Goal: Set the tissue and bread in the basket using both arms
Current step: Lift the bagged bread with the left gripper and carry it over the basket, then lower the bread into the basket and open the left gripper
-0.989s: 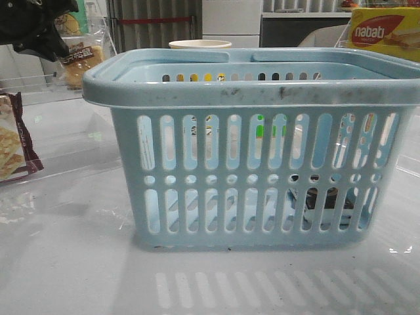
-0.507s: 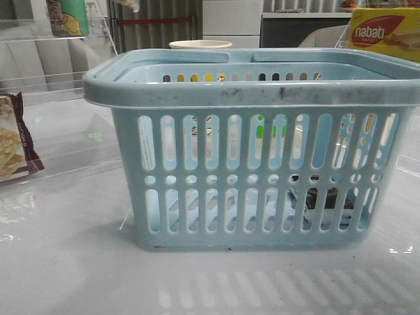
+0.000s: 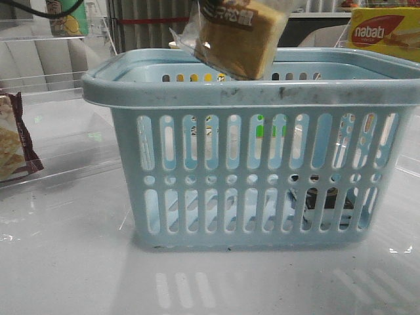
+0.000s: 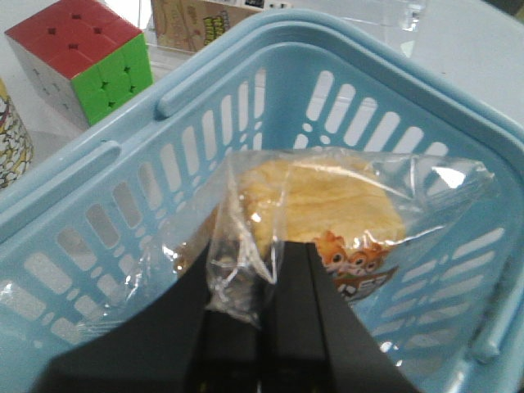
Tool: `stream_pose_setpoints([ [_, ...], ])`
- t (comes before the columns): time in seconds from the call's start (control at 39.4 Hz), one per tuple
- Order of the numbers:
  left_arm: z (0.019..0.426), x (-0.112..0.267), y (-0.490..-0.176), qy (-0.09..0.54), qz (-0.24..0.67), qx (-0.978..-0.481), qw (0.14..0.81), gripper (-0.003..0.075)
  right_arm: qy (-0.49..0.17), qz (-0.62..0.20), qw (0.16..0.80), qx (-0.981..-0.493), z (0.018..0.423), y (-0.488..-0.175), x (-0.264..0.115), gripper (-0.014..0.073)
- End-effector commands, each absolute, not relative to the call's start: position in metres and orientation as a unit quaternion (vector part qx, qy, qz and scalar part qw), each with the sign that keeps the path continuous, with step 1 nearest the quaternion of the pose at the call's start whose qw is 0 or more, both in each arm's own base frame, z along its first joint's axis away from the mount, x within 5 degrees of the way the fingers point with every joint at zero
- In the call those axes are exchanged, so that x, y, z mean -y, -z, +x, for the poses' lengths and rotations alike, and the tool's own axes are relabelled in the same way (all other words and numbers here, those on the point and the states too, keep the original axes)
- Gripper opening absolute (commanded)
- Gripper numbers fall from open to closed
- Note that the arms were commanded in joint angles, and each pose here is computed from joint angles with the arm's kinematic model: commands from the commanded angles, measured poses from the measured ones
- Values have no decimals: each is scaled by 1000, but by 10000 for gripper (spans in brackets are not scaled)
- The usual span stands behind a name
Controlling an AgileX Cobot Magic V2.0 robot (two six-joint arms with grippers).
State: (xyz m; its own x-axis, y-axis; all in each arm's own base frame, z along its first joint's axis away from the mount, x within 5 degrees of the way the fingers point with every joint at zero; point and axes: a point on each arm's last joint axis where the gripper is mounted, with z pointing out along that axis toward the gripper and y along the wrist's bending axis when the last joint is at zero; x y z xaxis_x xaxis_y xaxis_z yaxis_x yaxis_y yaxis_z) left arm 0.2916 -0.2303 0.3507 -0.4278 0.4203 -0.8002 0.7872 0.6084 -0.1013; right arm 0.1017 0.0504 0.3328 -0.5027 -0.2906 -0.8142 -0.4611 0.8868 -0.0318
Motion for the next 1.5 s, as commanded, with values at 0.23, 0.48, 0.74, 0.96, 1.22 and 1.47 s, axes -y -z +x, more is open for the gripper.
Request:
stream_pose_setpoints([
  [0.23, 307, 241, -346, 252, 344, -807, 409, 209, -96, -217, 490, -839, 104, -347, -51, 518],
  [0.48, 303, 242, -348, 267, 340, -809, 398, 461, -96, -217, 490, -839, 104, -347, -51, 518],
  [0.74, 273, 221, -388, 262, 357, -787, 430, 456, -96, -217, 490, -839, 104, -347, -51, 518],
  [0.96, 223, 183, -402, 249, 353, -779, 455, 456, -96, -217, 490, -839, 104, -347, -51, 518],
  [1.22, 174, 123, -397, 150, 296, -813, 479, 456, -96, -217, 490, -839, 104, -347, -51, 518],
  [1.47, 124, 84, -384, 127, 287, -818, 483, 456, -96, -217, 490, -839, 104, -347, -51, 518],
])
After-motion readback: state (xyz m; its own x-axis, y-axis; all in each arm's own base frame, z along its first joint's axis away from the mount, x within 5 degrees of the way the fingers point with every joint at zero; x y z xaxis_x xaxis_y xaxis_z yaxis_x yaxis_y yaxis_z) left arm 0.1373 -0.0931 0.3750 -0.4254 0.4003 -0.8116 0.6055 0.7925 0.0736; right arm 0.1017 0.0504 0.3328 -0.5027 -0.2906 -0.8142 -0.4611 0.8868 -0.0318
